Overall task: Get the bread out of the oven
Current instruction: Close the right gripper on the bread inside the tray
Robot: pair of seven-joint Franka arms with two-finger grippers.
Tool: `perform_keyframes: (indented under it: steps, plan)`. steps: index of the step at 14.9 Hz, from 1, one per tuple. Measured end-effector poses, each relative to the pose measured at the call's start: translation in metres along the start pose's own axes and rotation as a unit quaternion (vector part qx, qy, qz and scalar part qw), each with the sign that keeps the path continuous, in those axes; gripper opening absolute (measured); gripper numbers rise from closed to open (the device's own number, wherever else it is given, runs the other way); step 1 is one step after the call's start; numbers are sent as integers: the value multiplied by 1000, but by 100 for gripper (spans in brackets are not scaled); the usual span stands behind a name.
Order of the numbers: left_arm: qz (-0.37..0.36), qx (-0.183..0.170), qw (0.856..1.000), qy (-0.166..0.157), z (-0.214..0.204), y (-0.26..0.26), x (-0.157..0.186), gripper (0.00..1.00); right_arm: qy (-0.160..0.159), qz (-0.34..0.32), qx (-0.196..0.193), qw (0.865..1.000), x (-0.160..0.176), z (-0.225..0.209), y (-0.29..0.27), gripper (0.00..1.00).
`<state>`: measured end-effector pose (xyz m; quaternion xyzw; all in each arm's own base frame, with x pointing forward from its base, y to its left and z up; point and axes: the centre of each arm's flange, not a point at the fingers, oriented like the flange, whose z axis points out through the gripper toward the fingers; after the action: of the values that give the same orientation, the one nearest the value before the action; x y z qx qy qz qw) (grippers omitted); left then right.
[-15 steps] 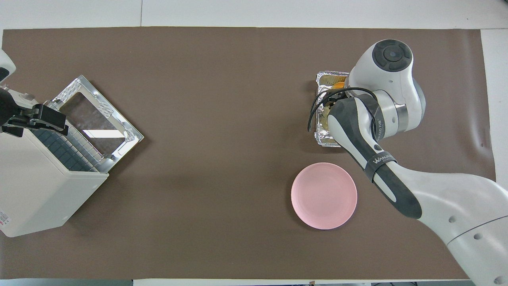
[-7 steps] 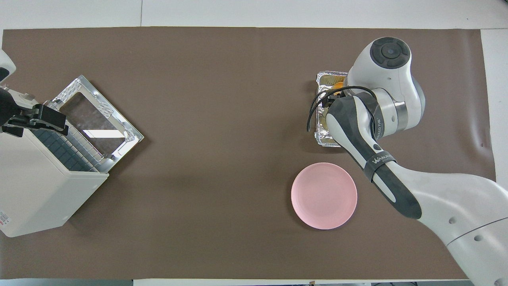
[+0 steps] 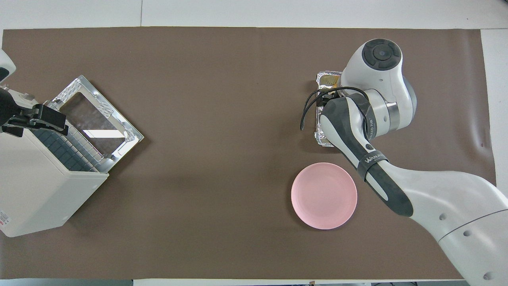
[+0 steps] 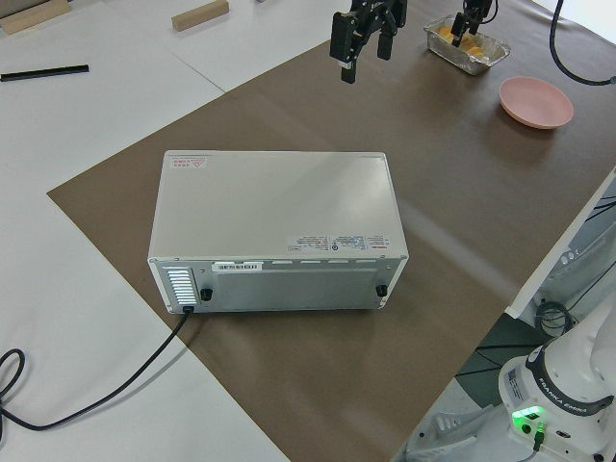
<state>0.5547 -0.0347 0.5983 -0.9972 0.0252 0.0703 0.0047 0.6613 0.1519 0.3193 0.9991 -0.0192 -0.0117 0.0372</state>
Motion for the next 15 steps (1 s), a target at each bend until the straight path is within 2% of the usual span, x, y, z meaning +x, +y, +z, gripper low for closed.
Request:
perform_keyframes:
  steps: [1,2,3,4,6,7,10,13,15]
  plan:
    - [0,0,1000,0,0,0,0,100,0,0,0,1000,-1,2,-3,94]
    - [0,0,1000,0,0,0,0,100,-1,0,0,1000,-1,4,-4,89]
    - [0,0,1000,0,0,0,0,100,-2,1,0,1000,-1,5,-4,89]
    - [0,0,1000,0,0,0,0,100,-2,1,-1,1000,-1,5,-4,85]
    - [0,0,1000,0,0,0,0,100,-2,2,-1,1000,-1,5,-3,66]
    - [0,0,1000,0,0,0,0,100,-2,2,-1,1000,-1,5,-2,49]
    - [0,0,1000,0,0,0,0,100,-3,4,-2,1000,0,3,1,23]
    - [0,0,1000,0,0,0,0,100,-9,6,-4,1000,0,0,2,8]
    - [0,0,1000,0,0,0,0,100,-13,6,-6,1000,0,-3,3,8]
